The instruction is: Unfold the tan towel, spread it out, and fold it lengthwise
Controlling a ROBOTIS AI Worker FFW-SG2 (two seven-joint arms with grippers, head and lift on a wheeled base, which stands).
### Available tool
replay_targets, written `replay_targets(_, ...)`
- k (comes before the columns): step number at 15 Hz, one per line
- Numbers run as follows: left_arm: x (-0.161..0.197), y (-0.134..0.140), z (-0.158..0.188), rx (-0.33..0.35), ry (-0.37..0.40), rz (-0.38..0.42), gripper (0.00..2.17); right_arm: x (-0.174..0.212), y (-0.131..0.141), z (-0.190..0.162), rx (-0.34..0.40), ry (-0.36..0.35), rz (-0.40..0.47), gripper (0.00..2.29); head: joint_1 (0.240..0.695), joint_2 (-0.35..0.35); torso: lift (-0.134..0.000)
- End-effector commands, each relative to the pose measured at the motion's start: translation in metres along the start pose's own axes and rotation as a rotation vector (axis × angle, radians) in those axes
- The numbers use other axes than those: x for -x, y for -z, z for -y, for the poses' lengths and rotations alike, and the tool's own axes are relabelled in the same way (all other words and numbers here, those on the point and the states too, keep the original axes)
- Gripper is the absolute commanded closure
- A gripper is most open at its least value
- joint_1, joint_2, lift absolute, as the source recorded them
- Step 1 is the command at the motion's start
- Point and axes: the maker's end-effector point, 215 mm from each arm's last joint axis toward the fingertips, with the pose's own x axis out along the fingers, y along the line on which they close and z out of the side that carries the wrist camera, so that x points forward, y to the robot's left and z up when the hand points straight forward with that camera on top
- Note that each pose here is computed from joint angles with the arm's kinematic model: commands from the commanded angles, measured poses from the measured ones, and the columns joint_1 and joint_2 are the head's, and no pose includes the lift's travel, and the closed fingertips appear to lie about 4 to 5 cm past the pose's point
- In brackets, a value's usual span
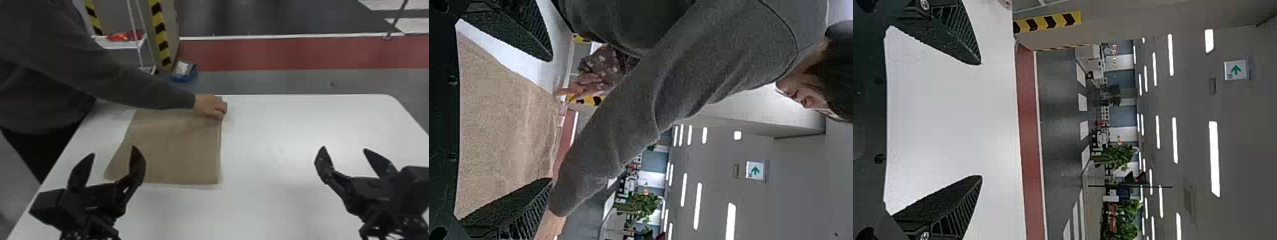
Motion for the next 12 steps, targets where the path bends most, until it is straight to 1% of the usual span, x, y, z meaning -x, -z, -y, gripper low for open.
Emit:
replay_targets(1,0.0016,-0.0007,-0.0005,0.002,0.000,0.004,0.00,0.0012,0.0009,-0.0001,0.001,0.000,-0.002,0.06,0.695,0.069,-0.123)
replay_targets(4,0.0032,-0.0043,-0.0003,0.003,0.002,0.017,0.00,0.0026,-0.0010,-0.0006,0.002,-0.001,0.001,0.06,0.695,0.070,-0.123)
replay_targets(12,0.0041,-0.0021,-0.0012,0.004,0.001,0.014,0.00,0.0035,-0.0003,-0.0016,0.004,-0.001,0.000,0.06,0.695,0.073,-0.123)
